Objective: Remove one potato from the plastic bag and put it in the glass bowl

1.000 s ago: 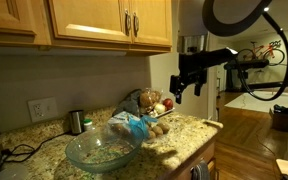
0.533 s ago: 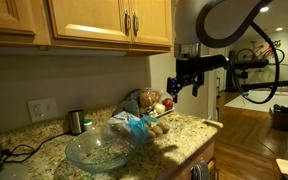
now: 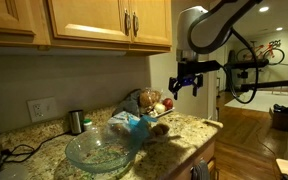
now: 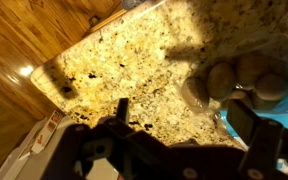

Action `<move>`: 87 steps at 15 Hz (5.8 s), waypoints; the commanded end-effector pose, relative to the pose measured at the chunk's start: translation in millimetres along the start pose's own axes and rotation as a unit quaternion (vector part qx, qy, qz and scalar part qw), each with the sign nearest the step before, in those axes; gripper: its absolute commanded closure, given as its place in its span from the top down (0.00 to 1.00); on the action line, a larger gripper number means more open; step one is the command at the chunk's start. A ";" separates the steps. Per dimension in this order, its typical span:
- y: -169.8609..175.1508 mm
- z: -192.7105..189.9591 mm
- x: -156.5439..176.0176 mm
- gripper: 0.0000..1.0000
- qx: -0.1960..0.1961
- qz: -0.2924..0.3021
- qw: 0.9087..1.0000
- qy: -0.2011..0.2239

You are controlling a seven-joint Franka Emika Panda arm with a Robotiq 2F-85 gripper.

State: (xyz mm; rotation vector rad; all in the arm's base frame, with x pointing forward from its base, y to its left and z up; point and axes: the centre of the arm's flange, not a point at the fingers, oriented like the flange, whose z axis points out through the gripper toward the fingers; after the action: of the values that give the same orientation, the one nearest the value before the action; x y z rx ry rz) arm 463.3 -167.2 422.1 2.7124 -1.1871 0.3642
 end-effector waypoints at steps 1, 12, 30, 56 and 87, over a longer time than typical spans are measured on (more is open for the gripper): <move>-0.5 10.9 40.5 1.00 0.041 0.002 0.999 -0.027; -37.5 44.7 65.0 1.00 0.104 -0.058 0.987 -0.108; -2.9 84.5 63.8 1.00 0.055 -0.048 0.989 -0.132; -46.5 139.3 105.7 1.00 0.094 -0.081 0.984 -0.125; -96.4 206.9 127.8 1.00 0.084 -0.108 0.961 -0.240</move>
State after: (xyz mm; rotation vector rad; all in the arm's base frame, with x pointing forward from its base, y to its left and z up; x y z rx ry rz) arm 643.9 -238.2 256.1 3.1346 -0.9497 -0.1886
